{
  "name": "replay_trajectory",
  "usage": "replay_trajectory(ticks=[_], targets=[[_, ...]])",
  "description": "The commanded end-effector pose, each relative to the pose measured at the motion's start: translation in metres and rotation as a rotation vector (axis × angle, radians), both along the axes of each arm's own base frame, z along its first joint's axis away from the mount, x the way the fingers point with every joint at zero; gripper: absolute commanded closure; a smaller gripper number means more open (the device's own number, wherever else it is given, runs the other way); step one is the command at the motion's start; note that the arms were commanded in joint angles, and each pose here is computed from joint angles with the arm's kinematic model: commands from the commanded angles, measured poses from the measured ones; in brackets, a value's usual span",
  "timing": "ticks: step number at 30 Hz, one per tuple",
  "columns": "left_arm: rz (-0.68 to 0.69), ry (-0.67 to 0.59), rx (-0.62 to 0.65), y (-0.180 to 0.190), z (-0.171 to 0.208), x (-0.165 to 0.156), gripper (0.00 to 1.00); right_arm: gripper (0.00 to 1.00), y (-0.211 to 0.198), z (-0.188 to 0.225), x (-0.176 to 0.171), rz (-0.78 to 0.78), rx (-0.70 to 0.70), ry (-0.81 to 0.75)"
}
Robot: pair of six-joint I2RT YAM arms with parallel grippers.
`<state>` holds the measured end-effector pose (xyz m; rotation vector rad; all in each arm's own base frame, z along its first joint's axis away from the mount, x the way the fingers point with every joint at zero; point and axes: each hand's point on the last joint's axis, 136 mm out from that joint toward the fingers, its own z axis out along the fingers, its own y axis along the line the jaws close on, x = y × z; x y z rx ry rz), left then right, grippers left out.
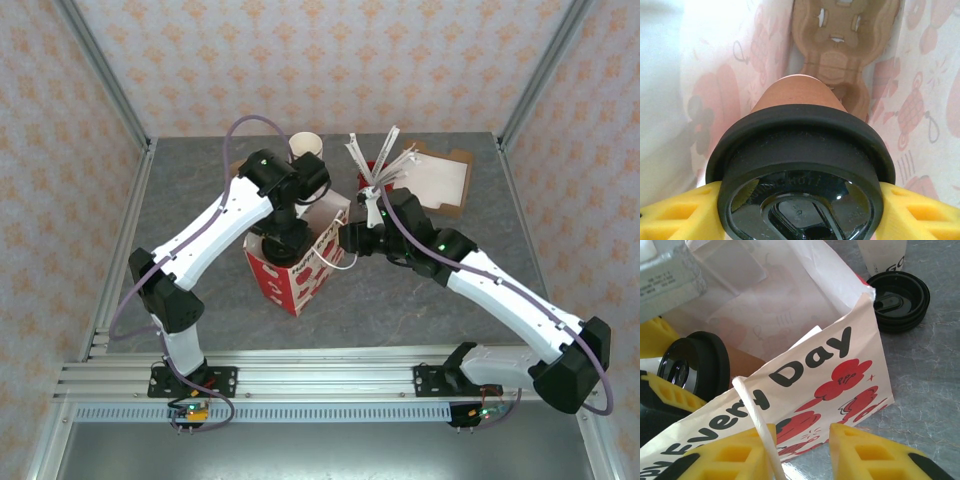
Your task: Pack the takeout coffee
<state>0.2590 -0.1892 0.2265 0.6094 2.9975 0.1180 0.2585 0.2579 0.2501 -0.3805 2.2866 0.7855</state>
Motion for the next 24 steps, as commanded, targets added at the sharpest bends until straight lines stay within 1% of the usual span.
replay_trajectory(ticks=[1,7,8,10,15,21,24], targets=[[-0.055,0.071,0.074,0.021,0.003,-0.025,0.61,0.67,-0.002,0.015,0.004,-0.007,-0.007,-0.031],[-0.046,0.080,0.048,0.018,-0.004,-0.028,0.61,0.67,0.000,0.017,0.004,-0.006,0.015,-0.025],[-0.049,0.086,0.049,0.018,-0.007,-0.029,0.61,0.67,0.003,0.009,0.007,-0.009,0.003,-0.010],[-0.047,0.102,0.050,0.018,-0.012,-0.030,0.61,0.67,0.003,0.009,0.007,-0.008,0.002,-0.008],[-0.041,0.105,0.005,0.014,-0.016,-0.028,0.61,0.67,0.003,0.010,0.007,-0.007,0.001,-0.010],[-0.019,0.113,0.016,0.017,-0.026,-0.025,0.62,0.67,0.002,0.007,0.007,-0.011,0.003,-0.007],[0.001,0.093,0.019,0.019,-0.029,-0.020,0.62,0.67,0.003,0.008,0.006,-0.006,0.009,-0.005]])
